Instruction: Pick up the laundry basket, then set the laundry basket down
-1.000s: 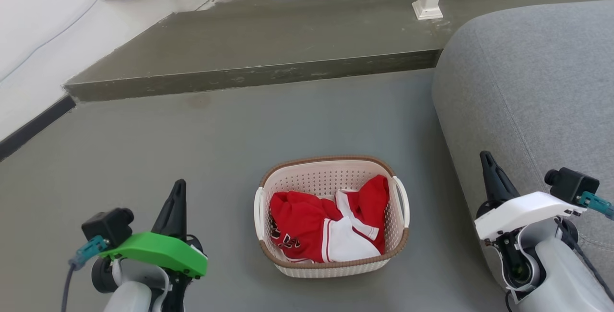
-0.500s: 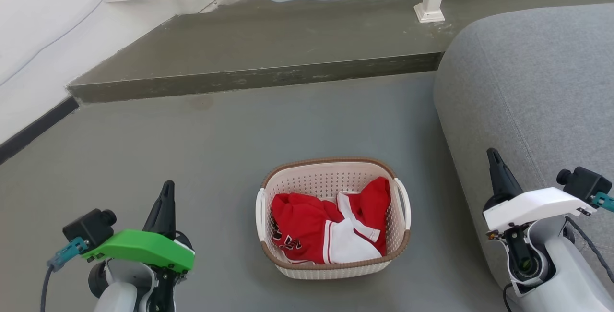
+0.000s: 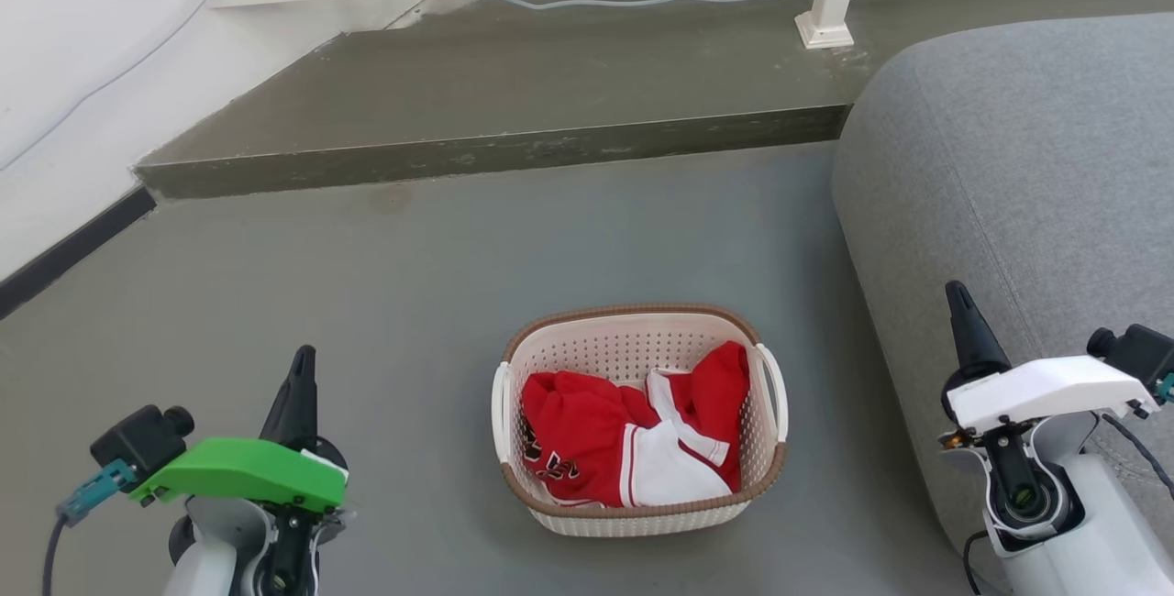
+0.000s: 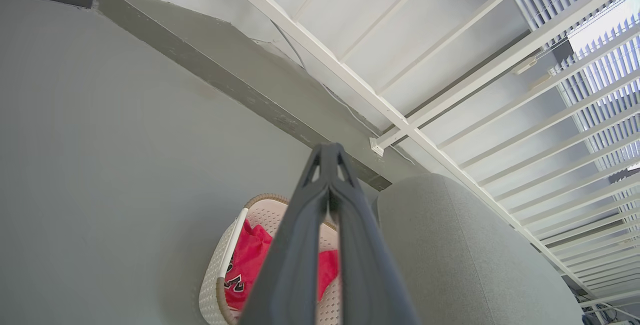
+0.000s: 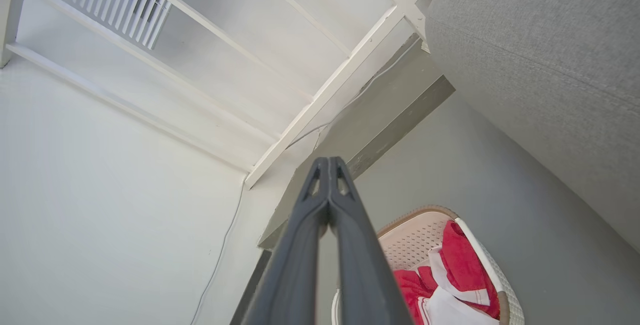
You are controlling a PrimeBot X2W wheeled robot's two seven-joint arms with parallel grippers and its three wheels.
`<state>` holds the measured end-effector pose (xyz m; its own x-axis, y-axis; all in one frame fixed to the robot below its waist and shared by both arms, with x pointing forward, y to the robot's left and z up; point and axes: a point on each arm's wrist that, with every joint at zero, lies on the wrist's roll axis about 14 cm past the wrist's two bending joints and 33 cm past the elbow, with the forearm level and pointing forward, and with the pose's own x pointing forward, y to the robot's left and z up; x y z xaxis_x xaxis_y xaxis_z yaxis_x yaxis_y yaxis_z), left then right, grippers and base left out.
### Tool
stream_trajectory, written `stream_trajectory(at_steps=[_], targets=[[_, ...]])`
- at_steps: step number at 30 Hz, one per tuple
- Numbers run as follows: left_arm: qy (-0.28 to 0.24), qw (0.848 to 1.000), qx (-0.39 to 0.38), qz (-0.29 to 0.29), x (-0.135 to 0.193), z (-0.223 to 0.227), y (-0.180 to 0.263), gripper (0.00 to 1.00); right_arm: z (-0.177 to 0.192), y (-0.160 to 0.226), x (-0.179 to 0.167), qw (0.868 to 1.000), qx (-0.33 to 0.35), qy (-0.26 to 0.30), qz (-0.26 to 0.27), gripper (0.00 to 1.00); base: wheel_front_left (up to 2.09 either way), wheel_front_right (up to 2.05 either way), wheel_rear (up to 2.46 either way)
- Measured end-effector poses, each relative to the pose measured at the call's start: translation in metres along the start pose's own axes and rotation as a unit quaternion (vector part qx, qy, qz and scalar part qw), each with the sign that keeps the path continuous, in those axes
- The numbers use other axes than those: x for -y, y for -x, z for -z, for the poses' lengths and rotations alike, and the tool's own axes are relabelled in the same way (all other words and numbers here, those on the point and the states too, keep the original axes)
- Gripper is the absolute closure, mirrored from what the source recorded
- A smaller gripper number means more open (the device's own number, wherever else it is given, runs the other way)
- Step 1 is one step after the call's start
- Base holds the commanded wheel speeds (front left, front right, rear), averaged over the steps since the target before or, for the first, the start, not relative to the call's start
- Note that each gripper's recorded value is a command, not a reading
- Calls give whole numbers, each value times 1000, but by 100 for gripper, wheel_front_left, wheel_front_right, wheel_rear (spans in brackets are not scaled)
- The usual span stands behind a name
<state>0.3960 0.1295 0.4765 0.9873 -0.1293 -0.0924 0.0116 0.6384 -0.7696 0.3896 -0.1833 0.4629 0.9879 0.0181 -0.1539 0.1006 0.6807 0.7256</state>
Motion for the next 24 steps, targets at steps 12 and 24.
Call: stream_trajectory(at_steps=[12, 24], targets=[[63, 998, 8, -10, -6, -9, 2, 100, -4, 1, 1, 998, 4, -68, 3, 100, 0, 0, 0], [131, 991, 14, -19, -14, -16, 6, 100, -10, 3, 2, 990, 8, -141, 2, 100, 0, 0, 0]])
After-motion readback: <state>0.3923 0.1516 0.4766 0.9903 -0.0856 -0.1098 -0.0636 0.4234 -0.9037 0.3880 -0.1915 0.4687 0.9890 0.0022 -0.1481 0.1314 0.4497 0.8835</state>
